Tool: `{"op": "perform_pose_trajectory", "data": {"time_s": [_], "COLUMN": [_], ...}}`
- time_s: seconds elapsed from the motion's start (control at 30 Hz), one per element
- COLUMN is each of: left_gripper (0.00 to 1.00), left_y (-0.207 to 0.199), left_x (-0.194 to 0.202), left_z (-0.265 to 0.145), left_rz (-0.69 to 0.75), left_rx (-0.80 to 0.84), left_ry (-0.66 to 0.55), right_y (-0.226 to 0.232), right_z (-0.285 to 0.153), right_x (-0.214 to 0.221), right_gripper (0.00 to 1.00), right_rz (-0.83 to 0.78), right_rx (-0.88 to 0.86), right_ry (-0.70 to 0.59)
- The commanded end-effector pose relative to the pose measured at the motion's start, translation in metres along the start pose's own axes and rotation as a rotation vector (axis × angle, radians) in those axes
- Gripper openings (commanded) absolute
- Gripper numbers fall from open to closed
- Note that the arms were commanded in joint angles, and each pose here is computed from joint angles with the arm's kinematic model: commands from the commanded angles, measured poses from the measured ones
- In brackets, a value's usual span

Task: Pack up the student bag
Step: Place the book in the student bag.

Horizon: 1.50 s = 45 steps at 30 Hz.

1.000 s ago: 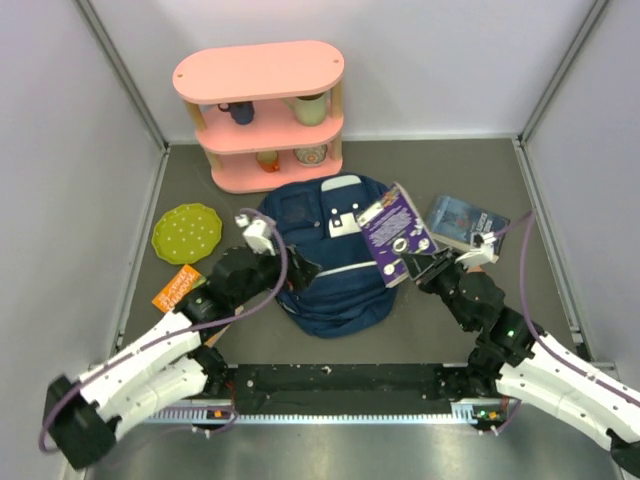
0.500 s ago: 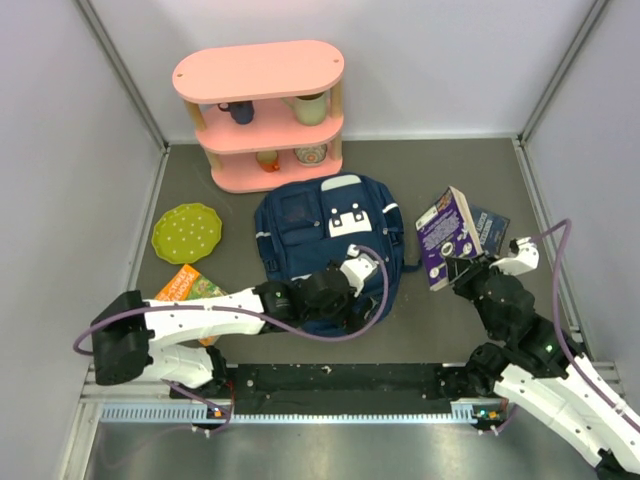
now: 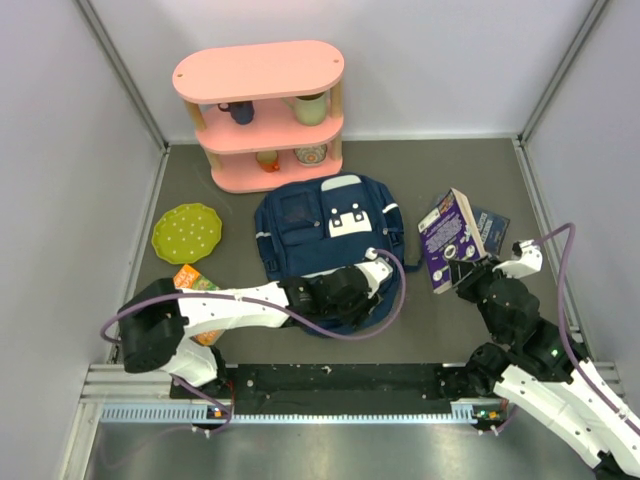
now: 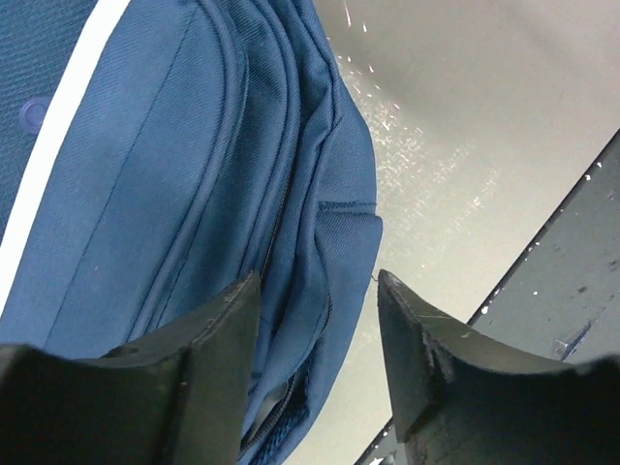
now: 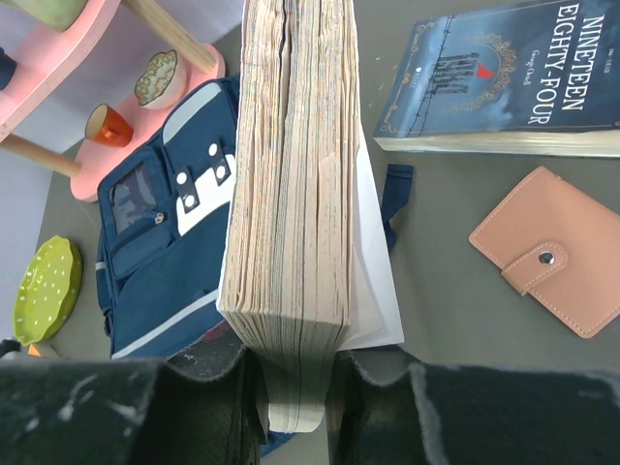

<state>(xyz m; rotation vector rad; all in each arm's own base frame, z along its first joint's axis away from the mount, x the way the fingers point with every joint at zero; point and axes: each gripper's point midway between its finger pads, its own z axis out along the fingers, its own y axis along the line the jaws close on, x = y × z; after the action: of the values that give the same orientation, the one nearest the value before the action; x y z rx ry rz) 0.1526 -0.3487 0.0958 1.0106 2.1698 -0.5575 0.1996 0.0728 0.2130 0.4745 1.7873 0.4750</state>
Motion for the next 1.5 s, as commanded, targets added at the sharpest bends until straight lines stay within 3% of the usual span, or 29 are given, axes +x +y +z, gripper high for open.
{"op": "perform_pose_trajectory", "data": {"time_s": [0.0, 0.3, 0.37, 0.5, 0.57, 0.63, 0.67, 0.8, 0.93, 1.03, 1.07, 1.13, 1.27, 1.47], "left_gripper": [0.55, 0.38, 0.26, 0.18, 0.19, 0.39, 0.42, 0.44, 0.31, 0.12, 0.01, 0.0, 0.0, 0.0], "left_y": [-0.011, -0.001, -0.001, 0.006, 0.007, 0.007, 0.005, 0.005, 0.007, 0.009, 0.01, 0.015, 0.029, 0.071], "left_x": [-0.013, -0.017, -0.018, -0.014, -0.013, -0.012, -0.011, -0.01, -0.01, -0.01, -0.01, -0.011, -0.03, -0.113], "left_z": [0.009, 0.014, 0.014, 0.016, 0.017, 0.019, 0.019, 0.023, 0.022, 0.023, 0.022, 0.021, 0.005, -0.069], "left_rz": [0.006, -0.008, -0.009, -0.007, -0.011, -0.021, -0.026, -0.029, -0.03, -0.026, -0.032, -0.04, -0.096, -0.206], "left_rx": [0.026, -0.041, -0.048, -0.087, -0.098, -0.098, -0.09, -0.094, -0.103, -0.114, -0.121, -0.147, -0.234, -0.335], "left_ry": [0.005, 0.012, 0.009, 0.026, 0.035, 0.039, 0.043, 0.049, 0.048, 0.048, 0.047, 0.036, -0.061, -0.356], "right_y": [0.022, 0.021, 0.021, 0.02, 0.019, 0.018, 0.018, 0.017, 0.017, 0.015, 0.015, 0.015, 0.01, 0.003], "right_z": [-0.012, -0.013, -0.013, -0.012, -0.012, -0.012, -0.012, -0.012, -0.012, -0.012, -0.012, -0.012, -0.011, -0.016], "right_x": [-0.037, -0.037, -0.037, -0.035, -0.034, -0.034, -0.035, -0.035, -0.035, -0.034, -0.035, -0.035, -0.03, -0.031], "right_gripper": [0.0, 0.0, 0.0, 0.0, 0.0, 0.0, 0.0, 0.0, 0.0, 0.0, 0.0, 0.0, 0.0, 0.0], "right_rz": [0.082, 0.08, 0.077, 0.074, 0.072, 0.072, 0.074, 0.07, 0.069, 0.066, 0.069, 0.067, 0.046, 0.028], "right_rx": [-0.077, -0.086, -0.086, -0.083, -0.08, -0.078, -0.077, -0.073, -0.073, -0.068, -0.07, -0.071, -0.054, -0.041], "right_ry": [-0.09, -0.093, -0.093, -0.092, -0.092, -0.094, -0.095, -0.097, -0.1, -0.1, -0.103, -0.1, -0.097, -0.093]}}
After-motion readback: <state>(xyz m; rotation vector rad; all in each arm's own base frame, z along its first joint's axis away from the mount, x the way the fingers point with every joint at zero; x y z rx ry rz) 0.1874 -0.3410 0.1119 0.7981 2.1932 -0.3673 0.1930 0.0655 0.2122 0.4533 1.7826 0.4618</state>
